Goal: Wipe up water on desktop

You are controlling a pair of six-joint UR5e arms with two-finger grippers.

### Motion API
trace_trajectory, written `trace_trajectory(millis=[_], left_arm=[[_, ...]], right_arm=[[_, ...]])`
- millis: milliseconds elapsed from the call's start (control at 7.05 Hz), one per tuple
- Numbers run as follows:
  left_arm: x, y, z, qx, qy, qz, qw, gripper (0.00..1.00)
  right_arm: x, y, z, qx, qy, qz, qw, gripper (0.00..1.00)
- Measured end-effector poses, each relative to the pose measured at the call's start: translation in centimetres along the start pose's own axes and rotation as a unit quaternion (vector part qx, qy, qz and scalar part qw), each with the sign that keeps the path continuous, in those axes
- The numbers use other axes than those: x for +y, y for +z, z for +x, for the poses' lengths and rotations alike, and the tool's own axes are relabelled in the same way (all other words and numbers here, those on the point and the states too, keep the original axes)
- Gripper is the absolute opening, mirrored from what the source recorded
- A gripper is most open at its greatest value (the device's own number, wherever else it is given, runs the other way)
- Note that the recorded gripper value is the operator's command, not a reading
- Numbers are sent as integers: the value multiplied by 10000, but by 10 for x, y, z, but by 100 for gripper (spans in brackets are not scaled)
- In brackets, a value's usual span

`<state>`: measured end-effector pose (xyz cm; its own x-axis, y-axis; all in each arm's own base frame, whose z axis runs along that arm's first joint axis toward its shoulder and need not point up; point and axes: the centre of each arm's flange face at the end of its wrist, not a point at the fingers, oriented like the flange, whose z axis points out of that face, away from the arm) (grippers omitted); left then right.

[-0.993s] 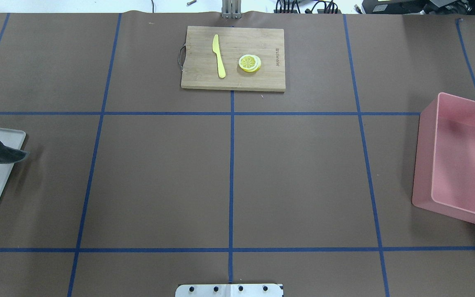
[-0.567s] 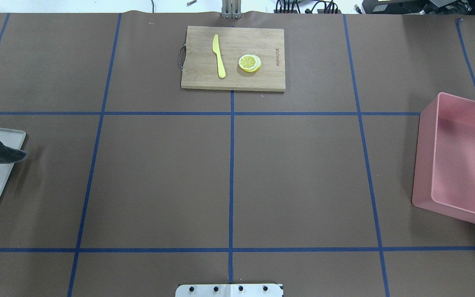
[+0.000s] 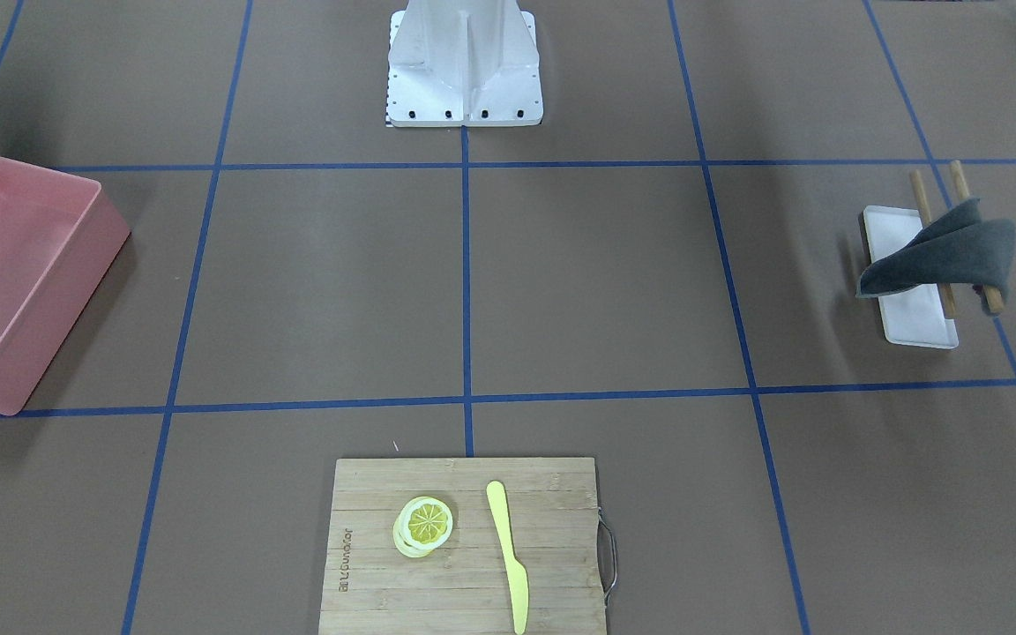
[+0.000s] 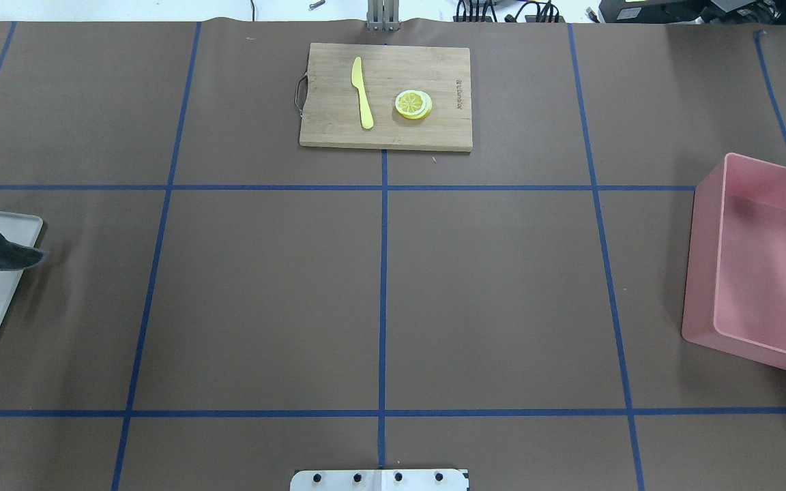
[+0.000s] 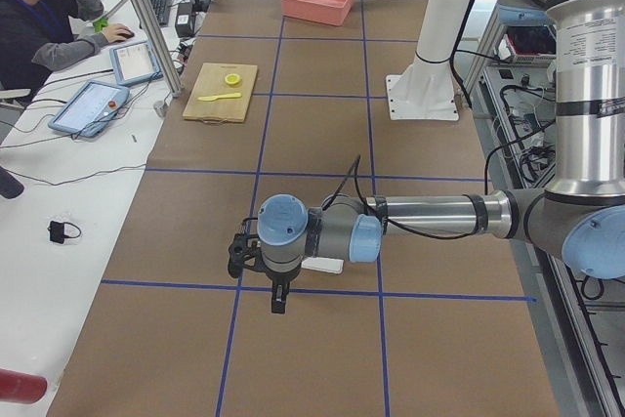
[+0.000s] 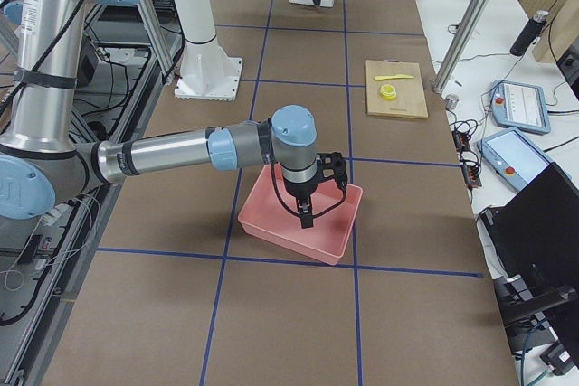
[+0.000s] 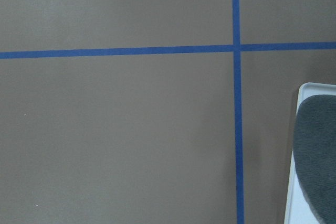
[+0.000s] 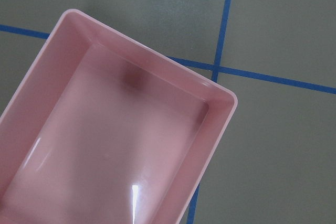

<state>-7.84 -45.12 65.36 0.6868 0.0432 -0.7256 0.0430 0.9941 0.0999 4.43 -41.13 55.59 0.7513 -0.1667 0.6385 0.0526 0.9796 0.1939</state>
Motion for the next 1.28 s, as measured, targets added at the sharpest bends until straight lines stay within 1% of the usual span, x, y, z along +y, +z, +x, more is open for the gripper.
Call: trace_trajectory(millis=[142, 284, 567, 709, 851, 993, 1277], left_arm=[[-7, -6, 10, 197, 103, 94, 9997, 98], [-12, -13, 21, 374, 293, 254, 9985, 98], [-25, -27, 39, 490, 703, 693, 9939, 98], [-42, -34, 54, 526, 812, 854, 9916, 99], [-54, -33, 69, 568, 894, 875, 9905, 100], [-59, -22, 81, 610, 903, 769, 9911, 99], [-58, 13, 103, 708, 691, 407, 9943, 99]], right_arm=[[1, 2, 2, 8, 12, -21, 10000, 100], [1, 2, 2, 3, 10, -22, 10000, 100], [0, 2, 1, -22, 7, -17, 10000, 100], [0, 2, 1, -32, 10, -16, 10000, 100], [0, 2, 1, -41, 14, -18, 10000, 100], [0, 2, 0, -50, 19, -20, 10000, 100], [0, 3, 0, -64, 26, -28, 10000, 100]])
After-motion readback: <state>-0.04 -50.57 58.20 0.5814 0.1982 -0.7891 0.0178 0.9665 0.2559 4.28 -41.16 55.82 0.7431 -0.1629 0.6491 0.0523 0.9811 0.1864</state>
